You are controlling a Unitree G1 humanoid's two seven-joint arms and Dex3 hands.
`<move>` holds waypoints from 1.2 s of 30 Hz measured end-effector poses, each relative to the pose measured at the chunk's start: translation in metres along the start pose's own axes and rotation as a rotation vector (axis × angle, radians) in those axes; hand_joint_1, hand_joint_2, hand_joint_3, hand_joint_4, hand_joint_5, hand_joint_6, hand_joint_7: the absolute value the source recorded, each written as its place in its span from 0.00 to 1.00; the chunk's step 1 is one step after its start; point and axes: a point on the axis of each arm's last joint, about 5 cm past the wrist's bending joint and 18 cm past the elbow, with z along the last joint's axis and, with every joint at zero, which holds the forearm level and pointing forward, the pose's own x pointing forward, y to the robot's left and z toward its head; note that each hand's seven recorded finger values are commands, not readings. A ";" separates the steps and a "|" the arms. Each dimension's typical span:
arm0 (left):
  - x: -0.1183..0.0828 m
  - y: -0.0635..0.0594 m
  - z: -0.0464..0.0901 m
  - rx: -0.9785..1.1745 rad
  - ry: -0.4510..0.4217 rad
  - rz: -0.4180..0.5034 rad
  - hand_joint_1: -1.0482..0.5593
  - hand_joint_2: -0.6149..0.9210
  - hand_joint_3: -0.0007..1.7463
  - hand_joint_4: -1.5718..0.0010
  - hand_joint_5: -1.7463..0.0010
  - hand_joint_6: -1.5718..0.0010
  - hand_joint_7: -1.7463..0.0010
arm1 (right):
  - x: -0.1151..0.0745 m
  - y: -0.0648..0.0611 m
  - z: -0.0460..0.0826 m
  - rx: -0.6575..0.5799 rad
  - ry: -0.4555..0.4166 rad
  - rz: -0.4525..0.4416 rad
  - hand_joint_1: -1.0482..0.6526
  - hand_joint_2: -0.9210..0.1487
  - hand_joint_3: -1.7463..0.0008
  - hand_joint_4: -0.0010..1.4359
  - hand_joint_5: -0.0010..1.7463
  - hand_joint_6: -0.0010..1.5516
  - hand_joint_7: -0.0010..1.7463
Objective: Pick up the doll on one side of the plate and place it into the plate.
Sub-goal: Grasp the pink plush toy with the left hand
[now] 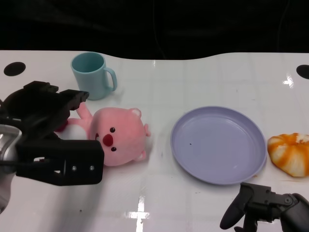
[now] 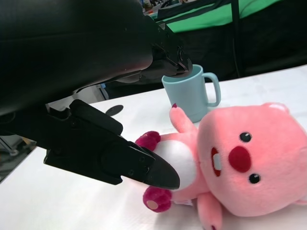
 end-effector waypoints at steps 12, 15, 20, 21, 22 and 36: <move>0.034 -0.022 0.001 0.036 0.028 -0.131 0.22 0.98 0.00 0.99 0.84 0.86 1.00 | -0.001 0.002 0.001 -0.001 -0.002 0.002 0.56 0.35 0.38 0.47 0.95 0.40 0.72; 0.042 -0.029 0.002 0.052 0.039 -0.163 0.22 0.99 0.00 1.00 0.85 0.86 1.00 | -0.001 0.002 0.002 0.000 -0.002 0.003 0.56 0.35 0.38 0.47 0.95 0.40 0.72; 0.056 -0.039 0.005 0.069 0.059 -0.211 0.22 1.00 0.01 0.98 0.88 0.87 1.00 | -0.002 0.002 0.003 0.000 -0.005 0.002 0.55 0.35 0.38 0.47 0.94 0.40 0.72; 0.060 -0.040 0.006 0.079 0.064 -0.219 0.22 1.00 0.01 0.97 0.89 0.87 1.00 | -0.002 0.002 0.003 -0.001 -0.006 0.002 0.55 0.35 0.38 0.47 0.94 0.40 0.72; 0.063 -0.041 0.007 0.085 0.071 -0.226 0.22 1.00 0.01 0.97 0.90 0.87 1.00 | -0.002 0.002 0.003 -0.001 -0.007 0.002 0.55 0.35 0.38 0.47 0.94 0.40 0.72; 0.089 -0.063 0.016 0.091 0.134 -0.273 0.31 1.00 0.05 0.79 0.93 0.71 0.97 | -0.007 0.004 0.010 -0.006 -0.015 -0.002 0.55 0.35 0.38 0.46 0.95 0.39 0.72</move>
